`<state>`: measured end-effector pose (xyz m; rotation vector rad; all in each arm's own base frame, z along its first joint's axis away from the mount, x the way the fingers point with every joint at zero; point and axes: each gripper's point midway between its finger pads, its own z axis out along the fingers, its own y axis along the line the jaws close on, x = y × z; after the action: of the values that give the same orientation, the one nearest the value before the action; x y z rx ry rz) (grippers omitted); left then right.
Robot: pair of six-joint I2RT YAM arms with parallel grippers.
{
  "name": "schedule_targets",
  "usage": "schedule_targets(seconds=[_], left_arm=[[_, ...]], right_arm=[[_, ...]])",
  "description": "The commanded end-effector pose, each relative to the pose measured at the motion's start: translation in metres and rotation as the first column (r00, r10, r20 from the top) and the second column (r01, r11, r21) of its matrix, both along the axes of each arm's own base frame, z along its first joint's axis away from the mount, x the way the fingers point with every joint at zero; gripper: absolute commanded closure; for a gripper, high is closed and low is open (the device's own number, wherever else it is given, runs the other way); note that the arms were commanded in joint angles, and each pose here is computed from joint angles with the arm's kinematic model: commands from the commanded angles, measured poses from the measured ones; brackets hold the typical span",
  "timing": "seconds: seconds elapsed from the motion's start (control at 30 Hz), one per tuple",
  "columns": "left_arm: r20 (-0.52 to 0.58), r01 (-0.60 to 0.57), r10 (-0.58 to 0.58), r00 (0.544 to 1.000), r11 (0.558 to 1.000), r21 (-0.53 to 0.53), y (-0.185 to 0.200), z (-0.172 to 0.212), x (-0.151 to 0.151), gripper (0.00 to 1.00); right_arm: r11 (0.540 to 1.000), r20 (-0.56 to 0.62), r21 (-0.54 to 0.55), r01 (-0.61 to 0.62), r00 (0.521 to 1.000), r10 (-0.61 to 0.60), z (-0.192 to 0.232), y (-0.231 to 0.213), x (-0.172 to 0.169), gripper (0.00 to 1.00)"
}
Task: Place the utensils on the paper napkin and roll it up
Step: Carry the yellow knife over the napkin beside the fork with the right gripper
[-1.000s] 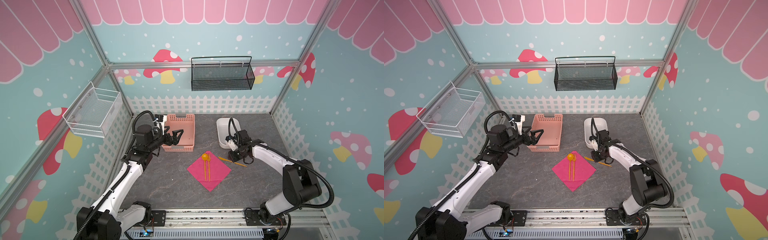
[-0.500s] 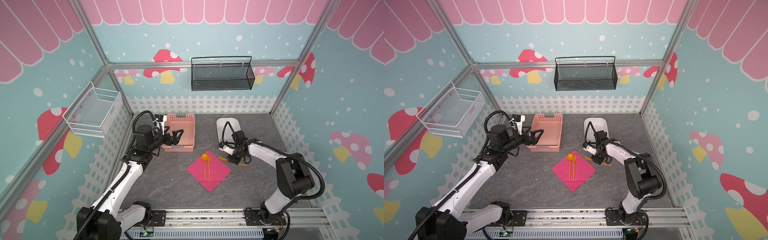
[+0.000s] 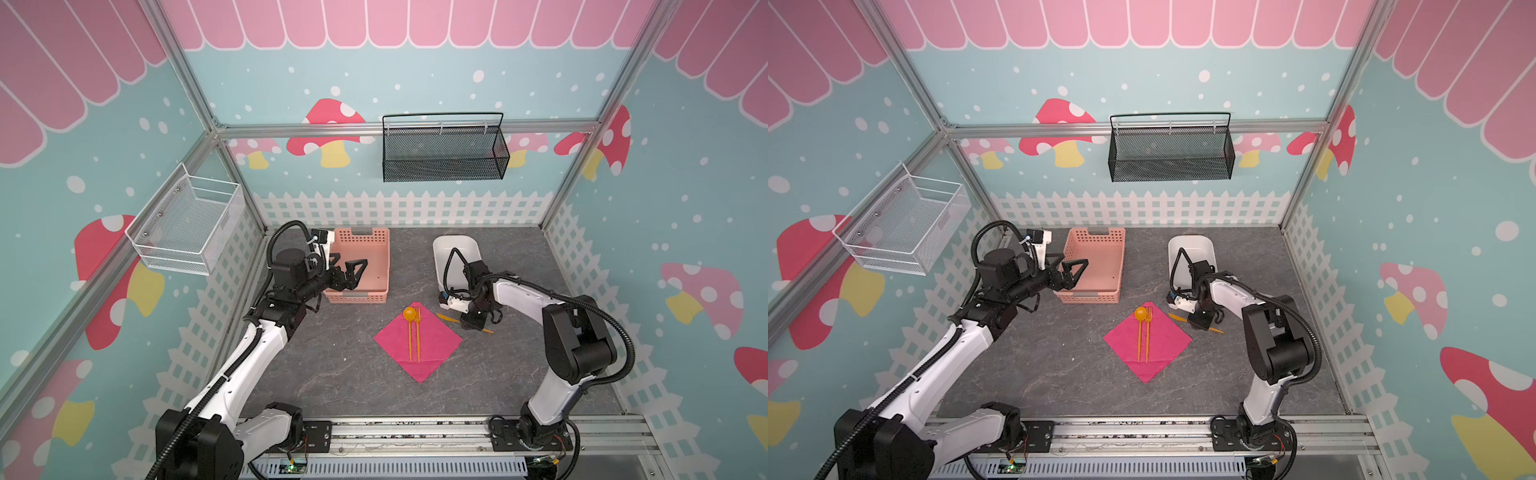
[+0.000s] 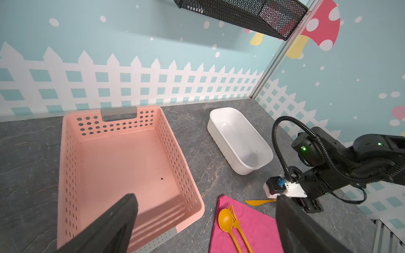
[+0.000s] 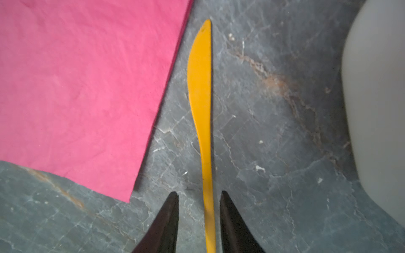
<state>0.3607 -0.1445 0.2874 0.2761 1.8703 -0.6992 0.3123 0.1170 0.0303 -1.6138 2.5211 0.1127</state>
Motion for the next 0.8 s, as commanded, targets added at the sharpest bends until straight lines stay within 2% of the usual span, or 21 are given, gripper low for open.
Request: schedule_targets(seconds=[0.0,0.4,0.77], left_arm=[[0.022,0.012,-0.012,1.0,1.0,-0.012,-0.001,0.008,0.0,0.01],[0.038,-0.008,0.007,0.999,1.0,0.006,0.003,0.011,-0.001,0.01],[0.038,-0.007,0.007,0.999,1.0,0.009,0.003,0.011,-0.001,0.0]], right_arm=[[1.0,-0.043,0.012,-0.014,0.999,0.015,0.0,0.0,0.0,0.66],[1.0,-0.075,-0.021,0.018,0.997,-0.02,-0.02,-0.005,0.007,0.72],[0.998,-0.101,-0.049,0.044,0.994,-0.049,-0.043,0.0,-0.015,0.83]])
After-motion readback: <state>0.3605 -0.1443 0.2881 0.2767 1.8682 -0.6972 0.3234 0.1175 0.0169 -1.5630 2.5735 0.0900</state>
